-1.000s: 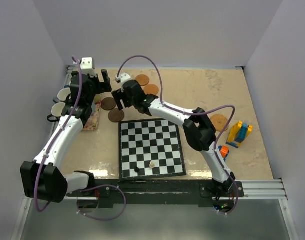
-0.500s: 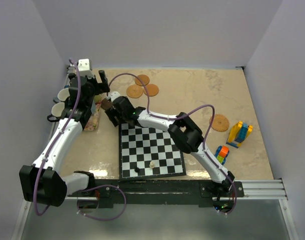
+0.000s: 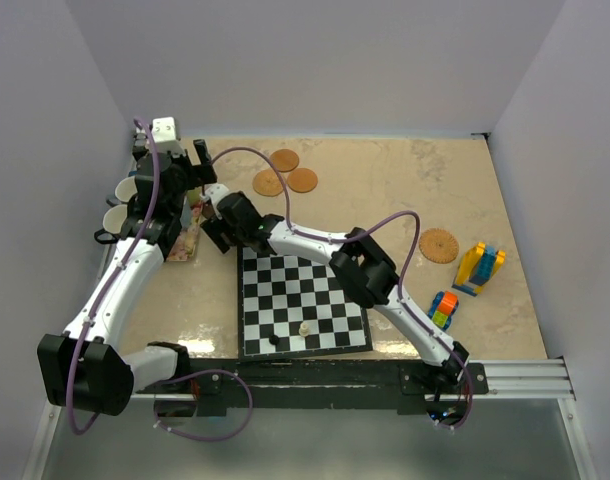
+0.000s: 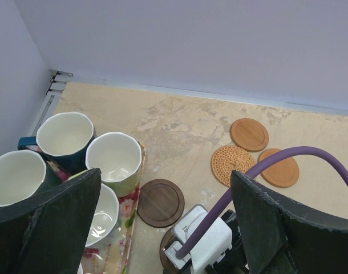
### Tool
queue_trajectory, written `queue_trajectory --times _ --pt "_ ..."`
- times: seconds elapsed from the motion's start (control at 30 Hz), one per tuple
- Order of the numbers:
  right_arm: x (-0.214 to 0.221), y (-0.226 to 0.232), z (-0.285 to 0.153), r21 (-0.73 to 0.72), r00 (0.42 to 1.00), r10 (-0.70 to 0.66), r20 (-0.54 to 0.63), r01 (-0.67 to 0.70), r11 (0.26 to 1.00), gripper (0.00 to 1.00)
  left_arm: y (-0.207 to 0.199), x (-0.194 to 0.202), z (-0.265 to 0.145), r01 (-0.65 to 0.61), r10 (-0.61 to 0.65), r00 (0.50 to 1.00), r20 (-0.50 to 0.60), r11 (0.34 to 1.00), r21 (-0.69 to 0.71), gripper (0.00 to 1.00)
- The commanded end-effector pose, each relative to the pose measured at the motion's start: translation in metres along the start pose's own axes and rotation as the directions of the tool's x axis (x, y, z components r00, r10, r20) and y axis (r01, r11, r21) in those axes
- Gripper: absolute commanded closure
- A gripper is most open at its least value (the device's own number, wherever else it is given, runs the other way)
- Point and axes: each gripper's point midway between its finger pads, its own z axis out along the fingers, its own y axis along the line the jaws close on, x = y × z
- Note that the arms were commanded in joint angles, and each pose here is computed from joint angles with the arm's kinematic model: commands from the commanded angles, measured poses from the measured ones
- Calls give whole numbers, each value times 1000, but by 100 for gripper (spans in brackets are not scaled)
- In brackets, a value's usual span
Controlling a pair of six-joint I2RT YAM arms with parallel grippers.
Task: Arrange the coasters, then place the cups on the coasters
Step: Move the coaster to the center of the board.
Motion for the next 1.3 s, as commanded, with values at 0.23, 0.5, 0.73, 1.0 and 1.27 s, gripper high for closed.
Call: queue_trajectory --times 0.23,0.5,0.73,1.0,1.27 --pt "15 -4 1 33 998 -14 -61 16 999 8 3 -18 -3 28 -27 998 62 1000 -5 0" --pt "40 -31 -8 95 991 91 -99 -82 992 13 4 -18 -3 25 -24 998 62 1000 -10 0" --pt "51 -65 -19 145 983 144 -111 -127 981 14 4 -19 -3 27 -26 998 64 1000 -11 0" --pt "75 -95 -35 190 970 191 -149 -162 968 16 4 -18 -2 28 -28 998 63 1000 -10 0" --pt "107 -113 -56 240 953 230 -196 -181 954 17 3 -15 -1 30 -29 998 56 1000 -6 0"
